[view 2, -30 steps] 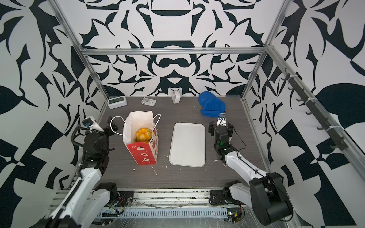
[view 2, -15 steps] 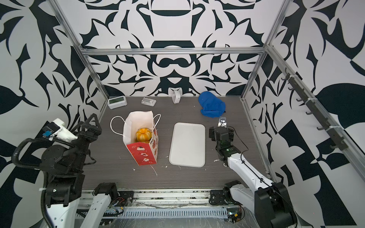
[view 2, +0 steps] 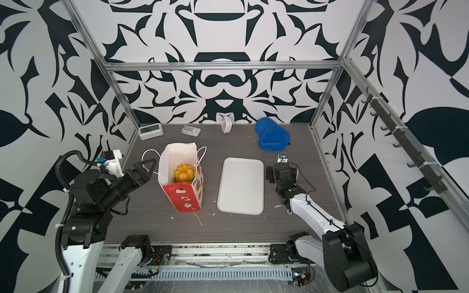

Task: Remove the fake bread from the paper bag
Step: 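Grasp the paper bag's top edge with the left gripper while the right hovers, then lift and tip the paper bag onto its side with the left gripper, then lower the right gripper onto the metal tongs and grasp their handles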

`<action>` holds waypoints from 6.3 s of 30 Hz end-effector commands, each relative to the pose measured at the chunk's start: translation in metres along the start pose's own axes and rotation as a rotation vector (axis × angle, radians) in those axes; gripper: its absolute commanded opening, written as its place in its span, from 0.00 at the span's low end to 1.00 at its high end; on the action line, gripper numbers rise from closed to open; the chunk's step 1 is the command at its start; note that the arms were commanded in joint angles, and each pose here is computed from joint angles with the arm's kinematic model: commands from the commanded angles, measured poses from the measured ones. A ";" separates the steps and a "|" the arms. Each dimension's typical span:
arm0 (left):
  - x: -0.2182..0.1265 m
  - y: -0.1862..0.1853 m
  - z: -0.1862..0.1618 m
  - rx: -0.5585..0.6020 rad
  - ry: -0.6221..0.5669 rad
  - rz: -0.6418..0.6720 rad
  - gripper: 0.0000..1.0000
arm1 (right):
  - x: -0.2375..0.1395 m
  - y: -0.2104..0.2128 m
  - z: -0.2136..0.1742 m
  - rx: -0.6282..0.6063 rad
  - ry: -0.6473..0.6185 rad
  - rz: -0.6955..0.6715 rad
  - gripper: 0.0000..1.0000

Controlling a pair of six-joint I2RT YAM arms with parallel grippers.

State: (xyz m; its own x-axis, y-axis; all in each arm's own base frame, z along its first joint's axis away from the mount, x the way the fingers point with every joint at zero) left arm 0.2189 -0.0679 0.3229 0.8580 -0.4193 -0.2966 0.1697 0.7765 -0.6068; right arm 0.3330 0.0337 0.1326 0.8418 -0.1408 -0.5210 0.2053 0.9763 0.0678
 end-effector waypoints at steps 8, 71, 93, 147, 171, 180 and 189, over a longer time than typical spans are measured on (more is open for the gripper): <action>0.021 0.032 -0.031 -0.043 0.100 0.076 0.79 | 0.004 0.012 0.013 0.044 -0.024 0.037 0.92; 0.211 -0.013 0.116 0.903 0.110 0.061 0.00 | 0.006 0.015 0.003 0.033 0.008 0.055 0.91; 0.270 0.031 0.108 1.017 0.137 0.001 0.00 | 0.002 0.014 0.003 0.039 0.003 0.064 0.91; 0.174 -0.038 -0.080 1.195 0.279 0.024 0.01 | -0.044 0.078 -0.025 0.251 0.232 0.505 0.91; 0.175 0.002 -0.087 1.151 0.147 0.277 0.02 | -0.045 0.042 -0.059 0.205 0.338 0.256 0.90; 0.184 0.010 -0.090 1.137 0.128 0.314 0.03 | -0.058 -0.011 -0.045 0.072 0.357 -0.055 0.93; 0.185 0.016 -0.089 1.137 0.105 0.349 0.03 | -0.057 -0.053 -0.057 0.153 0.429 -0.162 0.97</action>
State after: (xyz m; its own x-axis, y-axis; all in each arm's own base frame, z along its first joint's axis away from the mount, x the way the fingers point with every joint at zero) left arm 0.3344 -0.1811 0.1939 0.8941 -0.1311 -0.4282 0.3563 0.7873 0.5032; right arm 0.2533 0.0116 0.1088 0.5464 -0.1410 -0.8256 0.3943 0.9130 0.1050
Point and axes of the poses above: each gripper's point midway between its finger pads, its own x axis out along the fingers, its own y axis along the line the jaws close on, z = x × y, the point moved 1 cm from there along -x, back along the fingers, and after that the axes turned 7 degrees about x, right-handed, at the moved point
